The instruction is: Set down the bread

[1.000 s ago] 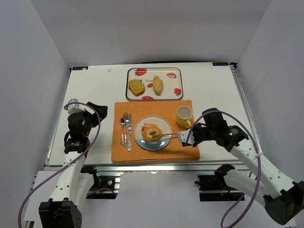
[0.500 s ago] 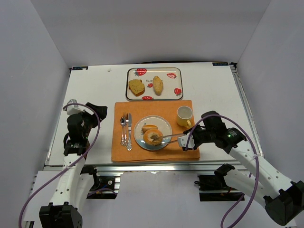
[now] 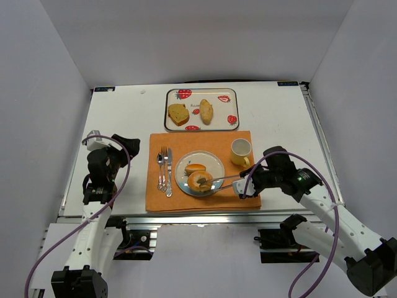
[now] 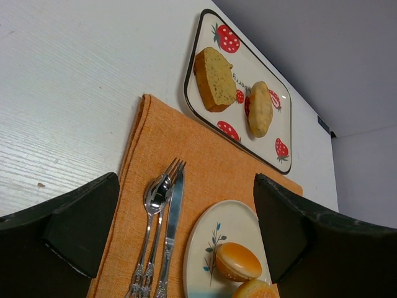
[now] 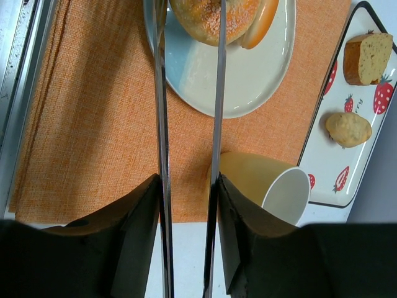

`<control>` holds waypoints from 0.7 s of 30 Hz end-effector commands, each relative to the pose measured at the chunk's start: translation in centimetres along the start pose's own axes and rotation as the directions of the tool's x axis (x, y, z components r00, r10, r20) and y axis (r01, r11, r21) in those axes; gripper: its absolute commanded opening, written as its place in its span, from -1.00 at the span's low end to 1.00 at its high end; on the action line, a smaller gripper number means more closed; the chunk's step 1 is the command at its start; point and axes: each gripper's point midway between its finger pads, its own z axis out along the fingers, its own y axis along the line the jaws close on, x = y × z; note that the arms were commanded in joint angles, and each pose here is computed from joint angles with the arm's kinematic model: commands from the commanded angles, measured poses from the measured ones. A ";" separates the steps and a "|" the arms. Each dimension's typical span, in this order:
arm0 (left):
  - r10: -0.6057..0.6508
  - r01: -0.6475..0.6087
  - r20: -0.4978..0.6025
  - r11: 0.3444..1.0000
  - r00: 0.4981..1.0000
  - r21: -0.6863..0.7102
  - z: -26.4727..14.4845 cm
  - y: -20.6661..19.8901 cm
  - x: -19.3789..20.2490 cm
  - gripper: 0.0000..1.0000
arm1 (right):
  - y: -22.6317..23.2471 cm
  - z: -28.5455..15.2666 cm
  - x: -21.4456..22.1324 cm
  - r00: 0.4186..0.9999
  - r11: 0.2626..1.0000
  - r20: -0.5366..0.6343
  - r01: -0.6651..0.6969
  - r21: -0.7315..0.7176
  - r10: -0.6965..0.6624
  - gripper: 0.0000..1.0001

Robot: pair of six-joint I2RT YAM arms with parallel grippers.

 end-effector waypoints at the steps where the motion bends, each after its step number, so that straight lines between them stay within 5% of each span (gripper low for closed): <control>1: -0.001 0.001 -0.010 1.000 1.000 0.001 -0.2 0.1 0.5 0.96 | 0.2 -0.2 -0.3 1.000 1.000 0.012 0.018 0.000 -0.018 -0.09; 21: 0.000 0.000 -0.014 1.000 1.000 -0.006 -0.4 0.4 0.7 0.96 | -0.6 -0.7 -1.7 0.998 0.999 0.061 0.030 0.024 -0.031 -0.07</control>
